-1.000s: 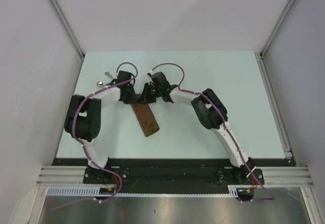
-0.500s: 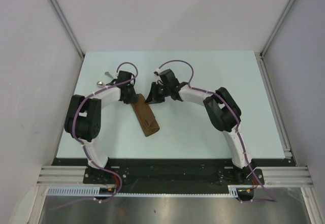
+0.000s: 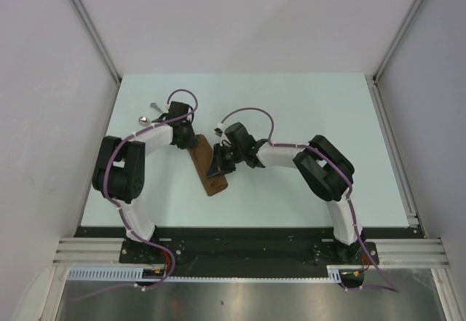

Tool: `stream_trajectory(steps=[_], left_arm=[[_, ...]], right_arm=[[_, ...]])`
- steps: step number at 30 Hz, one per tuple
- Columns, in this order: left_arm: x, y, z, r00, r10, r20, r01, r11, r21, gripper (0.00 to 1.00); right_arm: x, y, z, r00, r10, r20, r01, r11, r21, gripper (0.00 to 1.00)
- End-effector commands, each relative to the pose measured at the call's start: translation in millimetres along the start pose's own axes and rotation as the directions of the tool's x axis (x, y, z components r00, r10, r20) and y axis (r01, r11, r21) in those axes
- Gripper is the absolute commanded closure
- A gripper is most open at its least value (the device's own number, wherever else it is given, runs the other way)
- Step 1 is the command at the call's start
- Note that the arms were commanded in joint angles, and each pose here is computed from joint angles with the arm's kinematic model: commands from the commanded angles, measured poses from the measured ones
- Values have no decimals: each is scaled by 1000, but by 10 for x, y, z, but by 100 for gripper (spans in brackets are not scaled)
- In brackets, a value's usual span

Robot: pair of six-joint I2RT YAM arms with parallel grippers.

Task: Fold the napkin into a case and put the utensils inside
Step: Stuff the top corner of the smaller-rectangle-folded napkin into the folded napkin.

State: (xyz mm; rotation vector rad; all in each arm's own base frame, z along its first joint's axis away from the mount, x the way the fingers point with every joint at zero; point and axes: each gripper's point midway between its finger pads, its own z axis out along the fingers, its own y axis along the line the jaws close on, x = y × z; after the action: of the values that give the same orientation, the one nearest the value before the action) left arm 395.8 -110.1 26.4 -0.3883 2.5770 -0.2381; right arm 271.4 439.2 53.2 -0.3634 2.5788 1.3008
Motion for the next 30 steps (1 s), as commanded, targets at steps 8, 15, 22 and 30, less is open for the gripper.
stream_trajectory(steps=[8,15,22,30], left_arm=[[-276,-192,-386,995,36,95,-42,997,65,66],[-141,-312,-791,994,47,95,-63,984,166,70],[420,-363,-453,996,-13,-94,36,968,247,83],[650,-46,-216,989,-14,-146,30,994,108,89]], right_arm=[[181,-145,224,1000,-27,-9,27,999,18,91],[292,-350,318,998,-51,-33,53,995,79,91],[339,-246,351,995,-87,-41,90,992,83,90],[116,118,-21,989,-148,15,147,986,84,85]])
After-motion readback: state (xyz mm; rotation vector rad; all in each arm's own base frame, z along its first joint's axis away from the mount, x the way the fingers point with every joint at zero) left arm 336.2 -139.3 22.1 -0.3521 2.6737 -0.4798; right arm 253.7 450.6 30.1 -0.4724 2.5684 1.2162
